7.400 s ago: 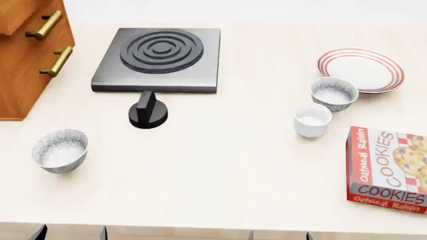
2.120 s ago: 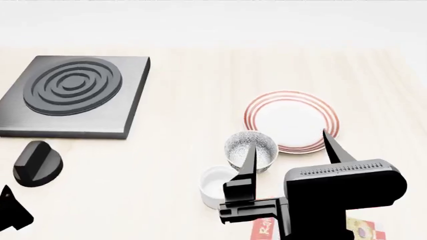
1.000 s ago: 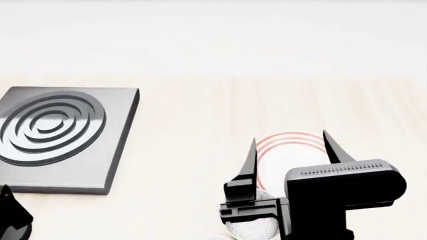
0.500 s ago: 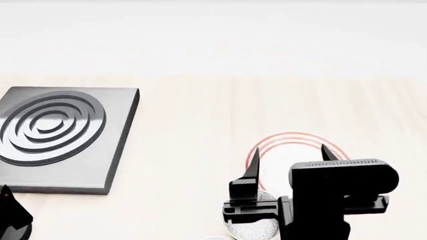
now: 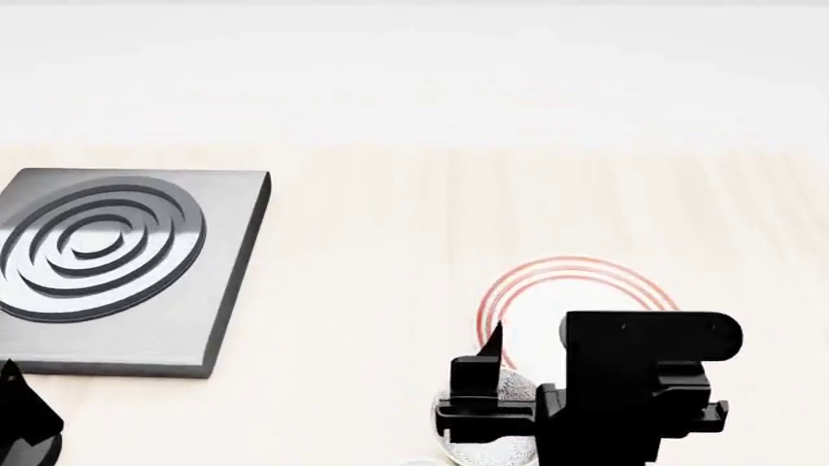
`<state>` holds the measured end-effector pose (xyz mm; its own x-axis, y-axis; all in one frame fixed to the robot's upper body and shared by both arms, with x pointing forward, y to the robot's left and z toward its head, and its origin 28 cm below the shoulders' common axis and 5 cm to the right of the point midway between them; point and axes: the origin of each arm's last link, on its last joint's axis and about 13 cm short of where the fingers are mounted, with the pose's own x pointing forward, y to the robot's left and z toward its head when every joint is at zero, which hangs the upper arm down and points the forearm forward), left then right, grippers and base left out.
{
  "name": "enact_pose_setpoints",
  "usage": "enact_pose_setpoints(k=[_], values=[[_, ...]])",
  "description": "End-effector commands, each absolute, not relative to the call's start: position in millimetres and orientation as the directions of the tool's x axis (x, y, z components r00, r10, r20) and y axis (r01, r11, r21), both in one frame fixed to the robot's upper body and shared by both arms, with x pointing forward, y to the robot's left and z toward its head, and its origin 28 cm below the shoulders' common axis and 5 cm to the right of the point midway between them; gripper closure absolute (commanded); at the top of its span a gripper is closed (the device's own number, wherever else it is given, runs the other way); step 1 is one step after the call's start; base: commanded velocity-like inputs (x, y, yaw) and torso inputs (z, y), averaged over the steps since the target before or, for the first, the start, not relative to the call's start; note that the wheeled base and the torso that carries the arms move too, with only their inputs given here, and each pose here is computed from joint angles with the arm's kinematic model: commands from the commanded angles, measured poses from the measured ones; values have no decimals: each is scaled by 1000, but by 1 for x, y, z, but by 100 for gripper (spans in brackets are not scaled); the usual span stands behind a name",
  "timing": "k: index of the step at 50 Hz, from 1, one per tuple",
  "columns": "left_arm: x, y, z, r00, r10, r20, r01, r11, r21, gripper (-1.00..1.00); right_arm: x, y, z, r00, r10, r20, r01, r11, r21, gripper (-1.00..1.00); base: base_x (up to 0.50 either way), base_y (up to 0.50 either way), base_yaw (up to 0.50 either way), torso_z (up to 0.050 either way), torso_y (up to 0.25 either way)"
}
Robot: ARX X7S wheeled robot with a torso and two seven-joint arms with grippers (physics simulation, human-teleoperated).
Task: Pick the akita bowl between the plate and the ramekin and place it on the plate.
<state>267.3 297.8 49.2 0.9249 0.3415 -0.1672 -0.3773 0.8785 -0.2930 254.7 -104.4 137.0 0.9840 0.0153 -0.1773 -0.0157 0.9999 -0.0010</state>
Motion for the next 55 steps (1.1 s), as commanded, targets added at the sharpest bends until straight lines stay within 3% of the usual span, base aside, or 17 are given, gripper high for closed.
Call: enact_pose_setpoints(k=[1, 22, 55], values=[[268, 298, 49, 923, 346, -169, -382, 877, -291, -100, 258, -102, 130, 950, 43, -311, -27, 998, 54, -100, 0, 0, 0, 0, 0], [267, 298, 48, 923, 346, -167, -381, 877, -292, -100, 269, -104, 117, 903, 27, -428, 55, 982, 179, -100, 0, 0, 0, 0, 0], [267, 298, 49, 922, 349, -168, -384, 877, -289, -100, 272, -108, 100, 879, 11, -477, 97, 975, 200, -100, 0, 0, 0, 0, 0]])
